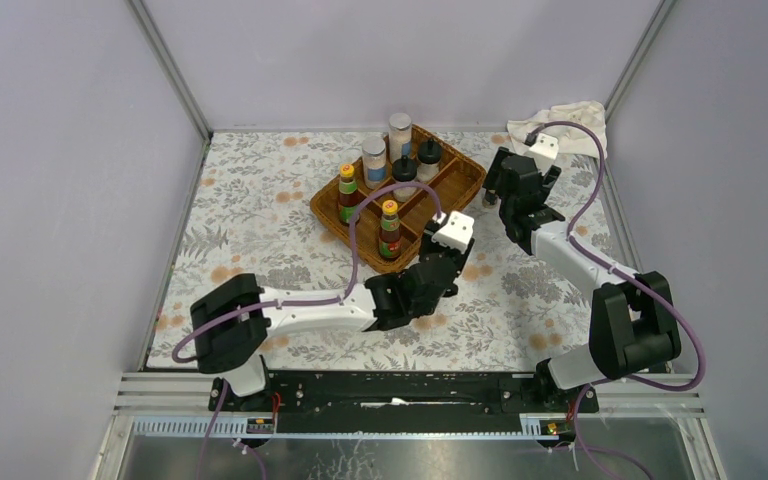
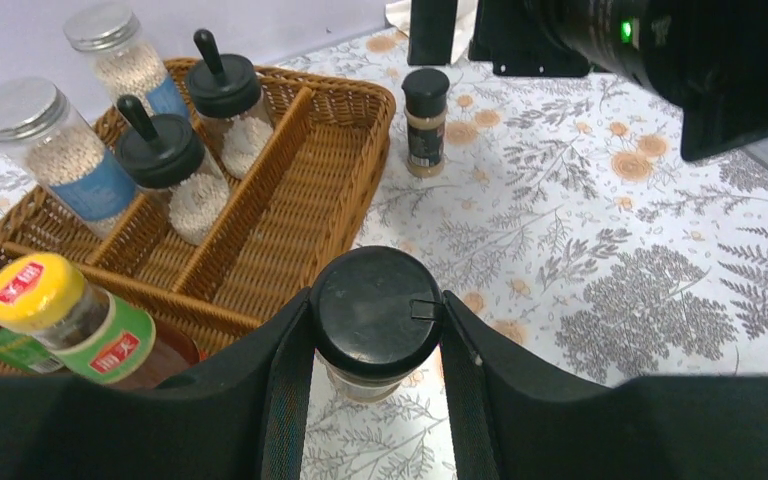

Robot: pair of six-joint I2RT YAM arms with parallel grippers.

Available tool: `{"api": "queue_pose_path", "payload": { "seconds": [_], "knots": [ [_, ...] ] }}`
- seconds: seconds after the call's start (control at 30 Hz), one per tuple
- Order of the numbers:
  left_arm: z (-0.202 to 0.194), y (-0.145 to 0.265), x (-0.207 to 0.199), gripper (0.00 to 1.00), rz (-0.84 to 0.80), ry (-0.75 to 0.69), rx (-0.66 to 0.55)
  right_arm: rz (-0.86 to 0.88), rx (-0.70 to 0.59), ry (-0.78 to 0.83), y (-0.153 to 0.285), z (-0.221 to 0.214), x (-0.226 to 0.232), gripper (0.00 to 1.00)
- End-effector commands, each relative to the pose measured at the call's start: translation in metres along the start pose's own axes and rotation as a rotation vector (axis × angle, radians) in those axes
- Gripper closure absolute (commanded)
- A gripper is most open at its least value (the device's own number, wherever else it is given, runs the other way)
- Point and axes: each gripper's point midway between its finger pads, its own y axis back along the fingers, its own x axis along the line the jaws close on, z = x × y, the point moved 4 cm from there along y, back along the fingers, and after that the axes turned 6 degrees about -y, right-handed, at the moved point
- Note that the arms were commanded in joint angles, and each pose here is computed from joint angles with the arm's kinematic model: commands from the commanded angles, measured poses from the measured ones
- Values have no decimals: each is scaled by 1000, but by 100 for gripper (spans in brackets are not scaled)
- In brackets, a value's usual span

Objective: Organize the condiment bottles
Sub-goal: Pick up the bottle from the center of the board, then place the bottle in the storage box.

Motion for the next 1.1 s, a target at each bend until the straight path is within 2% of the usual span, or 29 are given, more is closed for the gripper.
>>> {"api": "queue_pose_path", "payload": {
  "seconds": [0.0,0.4,0.73,1.07],
  "knots": [
    [19,-21,14,100,66,-4,-36,12,-55,-53,6,19,0,11],
    [27,-84,79,100,116,77,4,14,-50,-58,3,16,-1,11],
    [9,-115,85,100,71,74,61,12,-43,-57,-2,13,0,11],
    [-8,-136,95,100,61,130,103,12,-39,-56,-6,12,0,11]
  ]
}}
